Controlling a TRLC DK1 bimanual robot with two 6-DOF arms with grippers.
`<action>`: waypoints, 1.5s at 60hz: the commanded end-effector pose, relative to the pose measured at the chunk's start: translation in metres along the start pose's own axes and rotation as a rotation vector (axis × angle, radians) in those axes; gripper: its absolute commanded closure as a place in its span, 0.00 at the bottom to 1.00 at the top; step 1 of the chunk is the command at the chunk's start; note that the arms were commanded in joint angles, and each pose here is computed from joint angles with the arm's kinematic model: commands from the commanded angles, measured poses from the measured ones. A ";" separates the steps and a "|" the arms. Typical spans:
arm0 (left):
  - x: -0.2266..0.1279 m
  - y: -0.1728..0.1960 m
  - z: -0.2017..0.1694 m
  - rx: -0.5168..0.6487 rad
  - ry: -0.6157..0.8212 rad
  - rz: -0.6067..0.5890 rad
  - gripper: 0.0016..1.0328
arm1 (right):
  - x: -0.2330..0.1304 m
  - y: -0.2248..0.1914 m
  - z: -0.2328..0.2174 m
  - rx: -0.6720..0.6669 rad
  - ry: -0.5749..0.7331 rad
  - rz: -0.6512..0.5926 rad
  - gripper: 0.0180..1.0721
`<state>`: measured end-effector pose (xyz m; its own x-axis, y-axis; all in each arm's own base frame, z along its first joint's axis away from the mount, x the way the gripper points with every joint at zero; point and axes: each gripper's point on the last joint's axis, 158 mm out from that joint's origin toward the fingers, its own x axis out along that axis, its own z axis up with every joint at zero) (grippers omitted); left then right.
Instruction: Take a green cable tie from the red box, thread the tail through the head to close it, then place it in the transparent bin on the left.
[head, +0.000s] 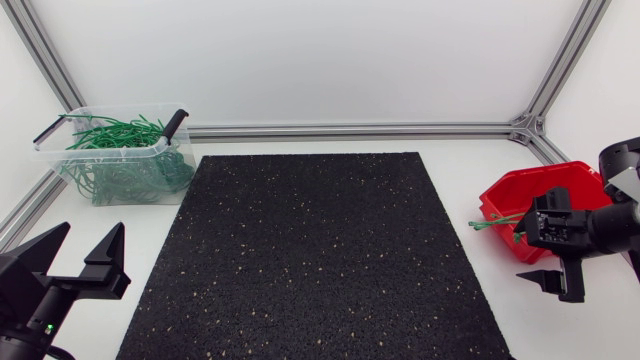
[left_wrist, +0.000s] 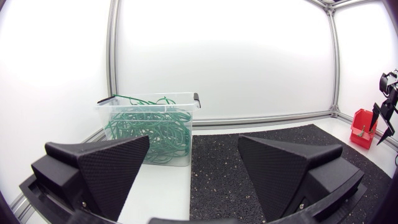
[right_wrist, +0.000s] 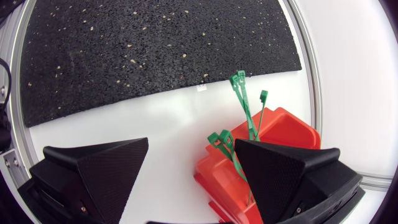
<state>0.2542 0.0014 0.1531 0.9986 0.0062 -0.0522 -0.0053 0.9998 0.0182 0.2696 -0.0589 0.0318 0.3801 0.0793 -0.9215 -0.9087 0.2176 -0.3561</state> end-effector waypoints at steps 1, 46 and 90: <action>0.002 0.001 -0.028 -0.026 0.072 0.007 0.04 | -0.003 0.015 -0.001 -0.034 0.003 0.028 0.04; 0.002 0.001 -0.027 -0.026 0.071 0.007 0.04 | -0.029 -0.031 -0.010 -0.023 0.000 -0.148 0.05; 0.002 -0.001 -0.028 -0.025 0.072 -0.002 0.04 | -0.001 -0.110 0.012 0.023 0.017 -0.353 0.05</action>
<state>0.2542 0.0014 0.1533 0.9987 0.0062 -0.0514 -0.0053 0.9998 0.0182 0.3611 -0.0691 0.0665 0.6493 -0.0104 -0.7605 -0.7390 0.2279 -0.6340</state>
